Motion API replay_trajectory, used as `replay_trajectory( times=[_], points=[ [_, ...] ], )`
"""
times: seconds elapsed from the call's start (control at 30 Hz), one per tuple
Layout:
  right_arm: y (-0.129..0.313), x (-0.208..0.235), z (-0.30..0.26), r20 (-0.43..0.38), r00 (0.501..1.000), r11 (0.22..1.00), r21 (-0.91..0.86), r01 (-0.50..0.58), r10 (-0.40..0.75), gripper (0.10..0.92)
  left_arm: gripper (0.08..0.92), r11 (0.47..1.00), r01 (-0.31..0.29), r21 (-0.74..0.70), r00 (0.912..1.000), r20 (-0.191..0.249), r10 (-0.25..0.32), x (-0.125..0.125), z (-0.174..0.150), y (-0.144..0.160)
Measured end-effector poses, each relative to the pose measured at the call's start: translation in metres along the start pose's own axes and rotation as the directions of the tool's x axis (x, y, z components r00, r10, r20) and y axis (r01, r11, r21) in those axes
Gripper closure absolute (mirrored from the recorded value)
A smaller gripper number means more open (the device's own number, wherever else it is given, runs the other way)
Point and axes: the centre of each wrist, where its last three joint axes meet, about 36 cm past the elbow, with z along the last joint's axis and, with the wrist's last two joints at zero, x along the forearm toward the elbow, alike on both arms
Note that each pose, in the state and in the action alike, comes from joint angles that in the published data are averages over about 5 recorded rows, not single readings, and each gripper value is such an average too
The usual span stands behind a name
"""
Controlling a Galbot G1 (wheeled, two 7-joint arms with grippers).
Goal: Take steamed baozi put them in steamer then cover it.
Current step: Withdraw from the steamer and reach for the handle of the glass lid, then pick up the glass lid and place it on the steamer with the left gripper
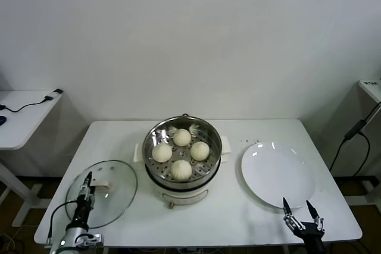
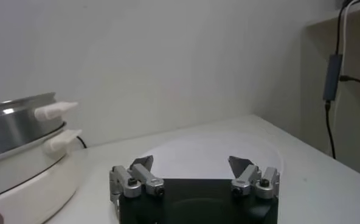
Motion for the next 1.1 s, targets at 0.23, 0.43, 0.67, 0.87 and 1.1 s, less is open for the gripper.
replay_trajectory(
  times=[0.23,0.43,0.67,0.87,1.1],
  points=[
    [0.002,-0.005,-0.006,0.013,1.000,1.000,0.002,-0.001,0.001,0.200,0.683,1.000,0.002,-0.003,1.0000,-0.008,-0.002,-0.005,0.000,-0.001],
    [0.003,-0.008,-0.008,0.010,1.000,1.000,0.011,-0.001,0.001,0.200,0.844,1.000,0.007,0.005,0.9997,-0.022,-0.007,-0.006,0.001,0.003],
    [0.002,-0.011,-0.010,0.000,1.000,1.000,0.026,0.006,-0.006,0.200,0.859,0.998,0.037,0.042,0.9975,-0.062,-0.034,-0.010,0.009,0.034],
    [0.001,-0.013,-0.012,-0.004,1.000,0.999,0.046,0.006,-0.006,0.200,0.859,0.993,0.076,0.096,0.9914,-0.113,-0.065,-0.018,0.017,0.092],
    [0.000,-0.014,-0.014,-0.016,1.000,0.996,0.092,-0.017,0.018,0.200,0.859,0.982,0.127,0.143,0.9846,-0.138,-0.107,-0.028,0.005,0.175]
  ],
)
